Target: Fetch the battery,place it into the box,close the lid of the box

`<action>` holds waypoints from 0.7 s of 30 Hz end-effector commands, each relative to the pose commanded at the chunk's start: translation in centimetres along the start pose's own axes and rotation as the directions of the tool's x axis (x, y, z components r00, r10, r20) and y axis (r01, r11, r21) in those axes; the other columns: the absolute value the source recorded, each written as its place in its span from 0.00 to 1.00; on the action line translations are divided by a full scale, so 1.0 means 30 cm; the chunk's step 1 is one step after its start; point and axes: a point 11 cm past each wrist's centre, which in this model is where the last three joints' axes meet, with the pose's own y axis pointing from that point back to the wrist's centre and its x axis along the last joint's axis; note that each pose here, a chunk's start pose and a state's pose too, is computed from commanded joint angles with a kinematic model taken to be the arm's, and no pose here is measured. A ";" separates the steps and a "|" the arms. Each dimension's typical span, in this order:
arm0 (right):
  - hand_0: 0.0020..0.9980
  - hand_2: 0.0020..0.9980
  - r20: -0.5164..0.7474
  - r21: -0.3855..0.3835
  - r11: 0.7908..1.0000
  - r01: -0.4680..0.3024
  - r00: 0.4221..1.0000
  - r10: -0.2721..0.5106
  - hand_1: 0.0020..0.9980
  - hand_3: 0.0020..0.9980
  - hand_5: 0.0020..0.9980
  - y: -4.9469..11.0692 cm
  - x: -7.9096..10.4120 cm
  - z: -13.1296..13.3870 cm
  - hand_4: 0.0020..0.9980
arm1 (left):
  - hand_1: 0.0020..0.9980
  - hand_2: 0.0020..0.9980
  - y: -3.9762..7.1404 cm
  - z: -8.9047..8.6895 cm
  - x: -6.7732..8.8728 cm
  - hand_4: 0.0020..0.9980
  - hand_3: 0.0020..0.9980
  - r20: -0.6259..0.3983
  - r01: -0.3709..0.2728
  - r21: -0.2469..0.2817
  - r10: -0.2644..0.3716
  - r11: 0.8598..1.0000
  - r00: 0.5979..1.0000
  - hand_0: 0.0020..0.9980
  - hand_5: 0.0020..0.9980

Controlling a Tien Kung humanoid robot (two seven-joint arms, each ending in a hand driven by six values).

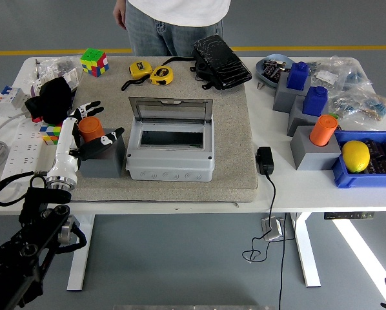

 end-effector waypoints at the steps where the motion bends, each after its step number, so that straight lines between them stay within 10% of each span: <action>1: 0.84 0.76 0.000 0.000 1.000 0.000 1.000 0.000 0.78 0.80 1.00 0.000 0.000 0.000 1.00 | 0.83 0.74 0.000 -0.003 0.001 1.00 0.76 -0.001 -0.002 0.002 0.002 1.000 1.000 0.79 0.15; 21: 0.84 0.76 0.003 0.002 1.000 0.002 1.000 -0.002 0.78 0.80 1.00 0.000 -0.003 -0.005 1.00 | 0.73 0.66 0.001 -0.010 0.000 1.00 0.67 -0.032 -0.016 0.006 0.017 1.000 0.999 0.68 0.11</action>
